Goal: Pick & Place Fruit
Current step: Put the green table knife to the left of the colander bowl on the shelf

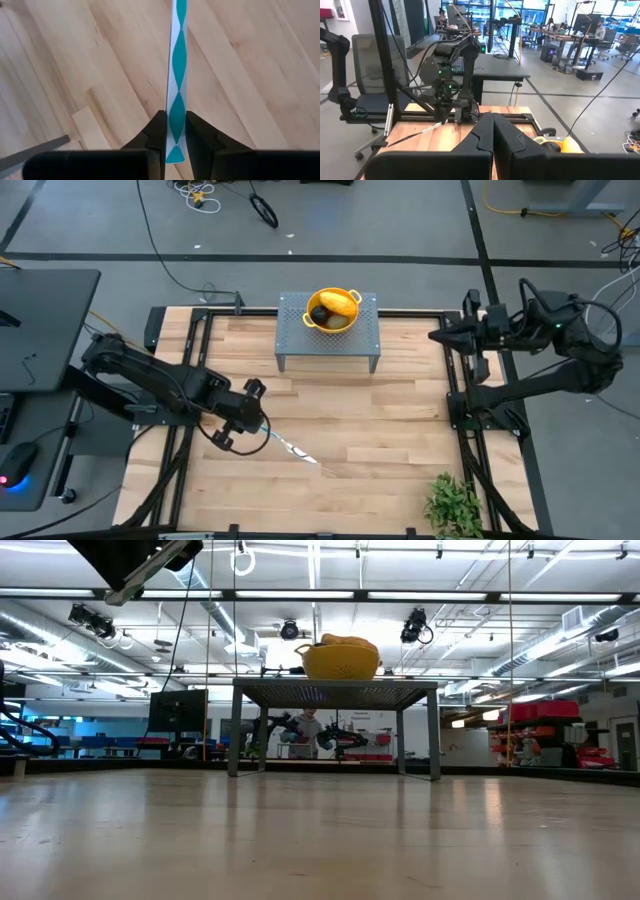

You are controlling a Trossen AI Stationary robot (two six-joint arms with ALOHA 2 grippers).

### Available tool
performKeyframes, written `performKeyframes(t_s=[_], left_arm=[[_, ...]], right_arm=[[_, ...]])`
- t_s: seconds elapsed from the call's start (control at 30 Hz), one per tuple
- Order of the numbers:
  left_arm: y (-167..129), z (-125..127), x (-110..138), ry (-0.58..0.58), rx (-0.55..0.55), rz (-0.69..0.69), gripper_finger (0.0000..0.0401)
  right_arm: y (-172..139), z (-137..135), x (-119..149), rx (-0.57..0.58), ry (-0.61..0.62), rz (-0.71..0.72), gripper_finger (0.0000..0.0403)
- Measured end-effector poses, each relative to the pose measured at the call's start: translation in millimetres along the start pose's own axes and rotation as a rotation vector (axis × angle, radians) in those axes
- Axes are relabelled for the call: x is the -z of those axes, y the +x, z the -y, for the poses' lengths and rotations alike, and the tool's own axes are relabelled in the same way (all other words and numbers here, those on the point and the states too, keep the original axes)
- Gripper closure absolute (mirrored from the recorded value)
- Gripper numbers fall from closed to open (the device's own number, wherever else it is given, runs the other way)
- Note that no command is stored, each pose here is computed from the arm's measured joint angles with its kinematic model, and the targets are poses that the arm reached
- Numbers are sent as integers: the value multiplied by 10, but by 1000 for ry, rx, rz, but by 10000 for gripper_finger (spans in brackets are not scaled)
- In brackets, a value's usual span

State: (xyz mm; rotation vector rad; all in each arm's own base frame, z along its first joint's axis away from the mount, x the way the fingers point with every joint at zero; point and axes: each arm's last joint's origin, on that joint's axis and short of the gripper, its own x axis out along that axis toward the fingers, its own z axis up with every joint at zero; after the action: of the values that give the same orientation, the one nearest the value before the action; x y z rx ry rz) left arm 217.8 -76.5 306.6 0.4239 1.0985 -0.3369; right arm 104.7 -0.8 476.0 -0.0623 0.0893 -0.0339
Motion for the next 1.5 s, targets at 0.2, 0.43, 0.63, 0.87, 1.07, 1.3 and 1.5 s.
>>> performKeyframes(t_s=[0.2,0.43,0.63,0.87,1.07,1.3,1.5], left_arm=[[-88,-14,58,-17,-7,10,346],[-123,-29,83,-17,-20,13,349],[-123,-29,80,-13,-15,16,348],[-196,-200,162,-85,-55,35,349],[-360,-407,325,-143,-118,74,349],[-473,-563,467,-211,-145,104,349],[-492,-618,513,-224,-153,103,349]], right_arm=[[-164,7,-2,2,1,26,402],[-220,15,-11,21,2,45,402],[-209,14,-11,20,2,42,402],[-206,15,-10,22,2,41,402],[-204,15,-11,22,2,41,402],[-204,15,-11,22,2,41,402],[-204,14,-11,22,2,41,402]])
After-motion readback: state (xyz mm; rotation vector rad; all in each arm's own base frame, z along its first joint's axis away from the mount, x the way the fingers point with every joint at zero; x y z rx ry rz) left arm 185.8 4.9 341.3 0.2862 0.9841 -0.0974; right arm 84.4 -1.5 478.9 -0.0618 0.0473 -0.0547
